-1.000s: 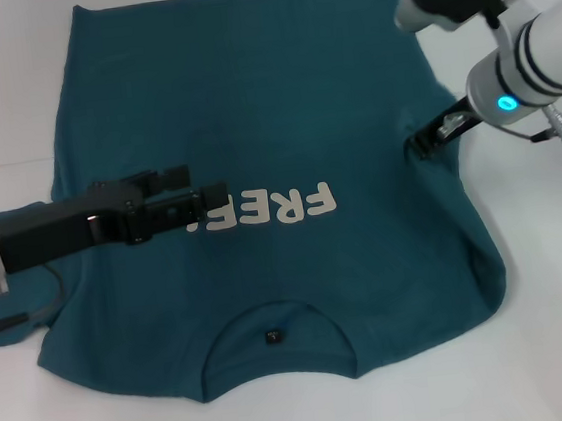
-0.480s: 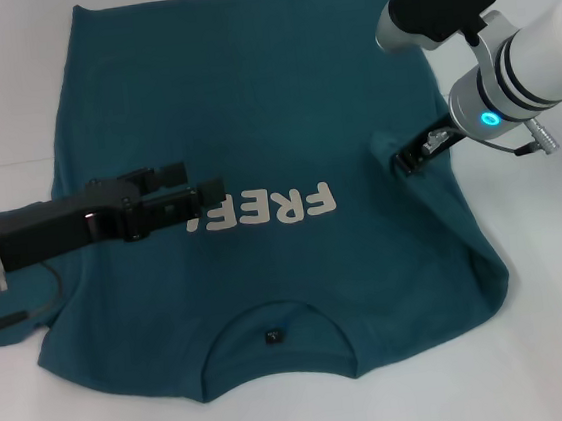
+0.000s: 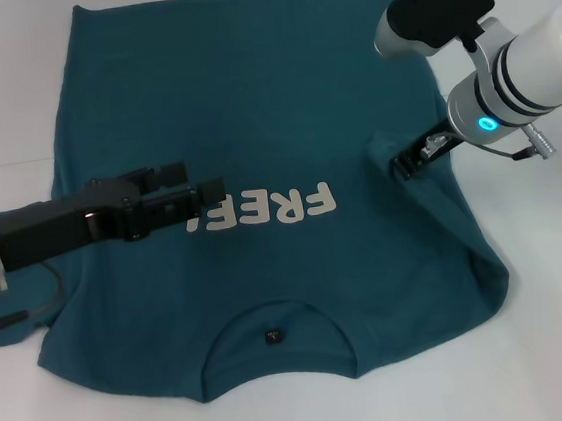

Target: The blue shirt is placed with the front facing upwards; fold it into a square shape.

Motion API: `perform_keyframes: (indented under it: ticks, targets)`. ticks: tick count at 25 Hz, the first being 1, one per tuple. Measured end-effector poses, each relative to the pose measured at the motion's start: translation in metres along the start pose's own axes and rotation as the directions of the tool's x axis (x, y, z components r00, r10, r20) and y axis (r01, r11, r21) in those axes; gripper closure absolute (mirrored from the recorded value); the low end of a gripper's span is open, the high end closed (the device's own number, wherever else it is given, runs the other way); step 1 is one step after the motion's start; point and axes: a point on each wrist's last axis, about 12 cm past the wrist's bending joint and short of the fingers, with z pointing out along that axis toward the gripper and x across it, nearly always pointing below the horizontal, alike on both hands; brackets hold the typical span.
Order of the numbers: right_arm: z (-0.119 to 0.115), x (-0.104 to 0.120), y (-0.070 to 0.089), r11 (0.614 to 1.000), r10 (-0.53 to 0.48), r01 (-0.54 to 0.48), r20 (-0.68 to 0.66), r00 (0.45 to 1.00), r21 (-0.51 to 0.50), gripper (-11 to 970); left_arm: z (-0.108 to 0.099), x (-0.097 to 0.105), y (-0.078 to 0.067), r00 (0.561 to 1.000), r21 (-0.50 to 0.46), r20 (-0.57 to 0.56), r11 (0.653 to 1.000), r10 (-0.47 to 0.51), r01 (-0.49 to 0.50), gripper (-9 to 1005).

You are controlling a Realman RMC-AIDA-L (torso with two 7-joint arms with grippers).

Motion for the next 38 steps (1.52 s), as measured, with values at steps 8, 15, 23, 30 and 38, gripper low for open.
perform_keyframes:
  ticks: [8,15,23,30,38]
  targets:
    - [0.001,-0.005,0.001,1.000,0.001,-0.002,0.018,1.000,0.006,906,0.000,0.000,0.000,1.000,0.000,0.000,1.000,0.000,0.000,120]
    - [0.005,-0.014,0.007,1.000,-0.001,0.000,0.047,0.999,0.009,910,0.000,0.000,0.000,1.000,0.001,0.001,1.000,0.001,-0.001,120]
    - [0.008,-0.017,0.011,1.000,-0.006,0.006,0.050,0.999,0.002,720,0.002,0.003,0.000,1.000,0.009,0.017,1.000,-0.002,0.002,121]
    - [0.007,-0.016,0.009,1.000,0.010,-0.010,0.056,0.998,0.004,496,0.002,0.002,0.001,1.000,0.000,0.029,1.000,0.000,0.000,121]
    - [0.000,-0.018,-0.003,0.999,0.001,-0.006,0.115,0.993,0.043,247,0.001,0.003,0.004,0.999,-0.020,0.042,1.000,-0.018,0.018,121]
